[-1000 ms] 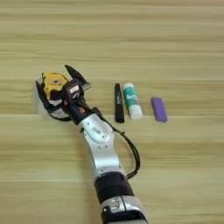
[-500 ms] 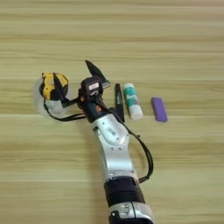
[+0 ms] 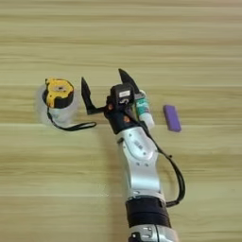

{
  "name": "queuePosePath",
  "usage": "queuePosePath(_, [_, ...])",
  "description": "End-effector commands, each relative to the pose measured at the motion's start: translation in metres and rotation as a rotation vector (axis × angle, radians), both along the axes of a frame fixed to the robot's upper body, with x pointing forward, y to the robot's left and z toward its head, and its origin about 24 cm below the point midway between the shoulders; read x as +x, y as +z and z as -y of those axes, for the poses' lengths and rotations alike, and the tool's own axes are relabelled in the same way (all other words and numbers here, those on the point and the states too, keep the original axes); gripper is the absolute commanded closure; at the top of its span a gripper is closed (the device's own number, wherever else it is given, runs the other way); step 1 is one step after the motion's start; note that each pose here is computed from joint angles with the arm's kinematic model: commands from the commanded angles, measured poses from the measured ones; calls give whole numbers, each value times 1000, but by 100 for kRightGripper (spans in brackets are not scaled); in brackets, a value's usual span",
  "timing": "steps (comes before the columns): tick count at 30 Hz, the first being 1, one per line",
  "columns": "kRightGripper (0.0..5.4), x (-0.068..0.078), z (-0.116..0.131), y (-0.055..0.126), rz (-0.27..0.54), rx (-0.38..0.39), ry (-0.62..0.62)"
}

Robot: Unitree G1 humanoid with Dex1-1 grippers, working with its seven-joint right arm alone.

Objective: Move the objects on the table

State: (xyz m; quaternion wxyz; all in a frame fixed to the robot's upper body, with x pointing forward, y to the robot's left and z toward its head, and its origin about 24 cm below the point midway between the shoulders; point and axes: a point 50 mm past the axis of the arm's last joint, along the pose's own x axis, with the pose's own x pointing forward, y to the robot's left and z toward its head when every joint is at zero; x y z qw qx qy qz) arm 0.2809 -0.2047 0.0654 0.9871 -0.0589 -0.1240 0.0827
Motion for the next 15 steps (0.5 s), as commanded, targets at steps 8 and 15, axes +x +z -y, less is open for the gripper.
queuePosePath(8, [2, 11, 21, 18, 7, -55, -102])
queuePosePath(15, [2, 6, 25, 8, -65, -44, -103])
